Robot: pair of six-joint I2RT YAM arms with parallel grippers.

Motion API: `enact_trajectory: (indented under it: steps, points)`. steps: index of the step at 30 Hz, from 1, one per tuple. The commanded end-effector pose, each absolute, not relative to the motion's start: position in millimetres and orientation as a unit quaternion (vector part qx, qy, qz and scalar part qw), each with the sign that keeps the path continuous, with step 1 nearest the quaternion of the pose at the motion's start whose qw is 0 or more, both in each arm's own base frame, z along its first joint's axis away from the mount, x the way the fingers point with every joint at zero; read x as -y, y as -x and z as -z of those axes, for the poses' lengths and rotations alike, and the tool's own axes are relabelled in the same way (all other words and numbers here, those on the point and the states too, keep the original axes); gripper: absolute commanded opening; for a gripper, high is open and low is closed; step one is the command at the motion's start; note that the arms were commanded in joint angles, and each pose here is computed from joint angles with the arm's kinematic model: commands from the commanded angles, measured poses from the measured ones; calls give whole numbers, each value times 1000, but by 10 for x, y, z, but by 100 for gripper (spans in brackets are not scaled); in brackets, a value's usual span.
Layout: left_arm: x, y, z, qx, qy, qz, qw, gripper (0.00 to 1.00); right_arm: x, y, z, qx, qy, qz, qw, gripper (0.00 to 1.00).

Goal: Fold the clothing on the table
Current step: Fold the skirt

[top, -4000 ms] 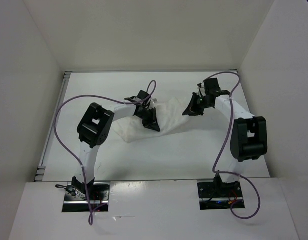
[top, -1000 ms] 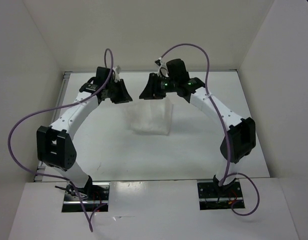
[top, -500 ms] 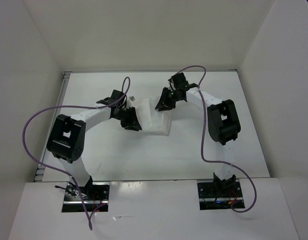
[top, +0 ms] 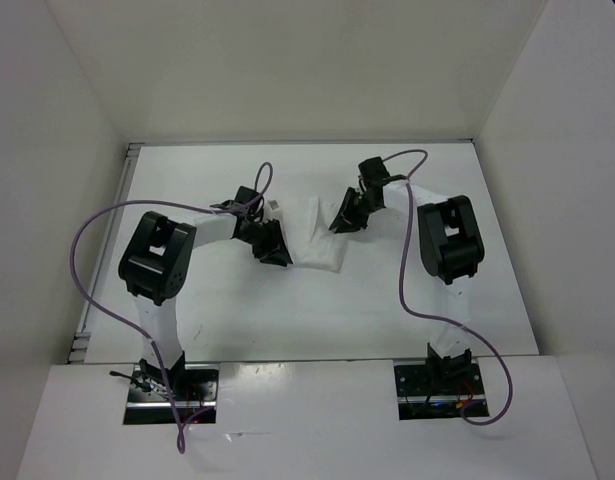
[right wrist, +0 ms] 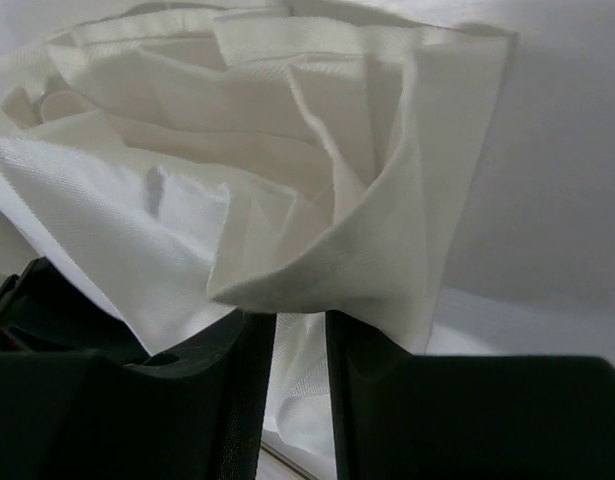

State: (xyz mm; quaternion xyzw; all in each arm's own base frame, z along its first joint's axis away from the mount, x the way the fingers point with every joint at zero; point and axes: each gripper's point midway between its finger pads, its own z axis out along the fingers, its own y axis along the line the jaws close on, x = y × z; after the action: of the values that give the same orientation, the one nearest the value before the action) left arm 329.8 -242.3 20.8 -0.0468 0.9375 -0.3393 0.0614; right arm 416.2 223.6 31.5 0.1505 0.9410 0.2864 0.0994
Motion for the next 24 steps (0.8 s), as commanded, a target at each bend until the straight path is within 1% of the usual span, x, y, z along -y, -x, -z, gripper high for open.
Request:
enact_trajectory:
  steps: [1,2,3,4,5,6,7,8,9,10,11,13,14,15,16,17,18,19,20,22,23,24]
  points:
    - [2293,-3443,101,-954,57,281,86,36,-2194,-4161,-866,-926,-136,-321,146,31]
    - [2310,-3489,-7,-952,54,286,96,38,-2201,-4199,-1028,-920,-121,-331,173,33]
    - [2313,-3497,-113,-950,52,289,104,39,-2209,-4152,-1159,-915,-115,-341,183,35]
    - [2340,-3569,-468,-942,42,304,139,45,-2195,-4120,-1537,-902,-94,-356,225,39]
    - [2358,-3616,-716,-935,36,314,163,48,-2173,-4054,-1649,-898,-83,-359,240,41]
    - [2360,-3621,-1164,-921,24,331,204,50,-2148,-3966,-1996,-884,-72,-371,274,43]
    - [2351,-3646,-1428,-912,15,337,234,52,-2127,-3899,-2125,-879,-63,-375,289,45]
    - [2323,-3616,-1613,-906,12,339,253,58,-2069,-3799,-2140,-877,-65,-377,289,47]
    - [2263,-3553,-1986,-893,2,342,293,61,-2051,-3732,-2236,-872,-60,-382,302,48]
    - [2205,-3514,-2137,-886,-2,344,310,62,-1966,-3625,-2454,-859,-58,-387,329,50]
    - [2126,-3401,-2364,-875,-4,351,335,63,-1880,-3534,-2395,-861,-65,-386,325,52]
    - [1960,-3293,-2454,-869,8,342,357,67,-1751,-3347,-2542,-852,-69,-387,346,54]
    - [1889,-3159,-2624,-857,10,345,383,68,-1640,-3276,-2431,-857,-80,-378,342,55]
    - [1809,-3059,-2455,-864,28,332,376,69,-1574,-3145,-2524,-851,-81,-378,354,55]
    - [1762,-2978,-2412,-864,39,330,378,70,-1534,-3120,-2409,-858,-91,-373,342,57]
    - [1714,-2837,-2487,-855,55,340,389,71,-1458,-2998,-2418,-853,-96,-369,357,60]
    - [1692,-2749,-2410,-856,65,343,382,71,-1380,-2949,-2413,-849,-104,-366,366,65]
    - [1652,-2655,-2183,-863,81,338,367,71,-1350,-2802,-2410,-844,-101,-370,375,67]
    - [1633,-2557,-2206,-856,97,350,369,71,-1320,-2746,-2405,-841,-107,-371,379,73]
    - [1598,-2467,-2106,-855,113,351,363,71,-1275,-2644,-2328,-839,-116,-371,382,79]
    - [1569,-2422,-2136,-849,118,354,373,71,-1245,-2578,-2357,-834,-117,-371,391,83]
    - [1558,-2379,-2067,-851,124,355,368,71,-1256,-2533,-2360,-832,-113,-375,392,97]
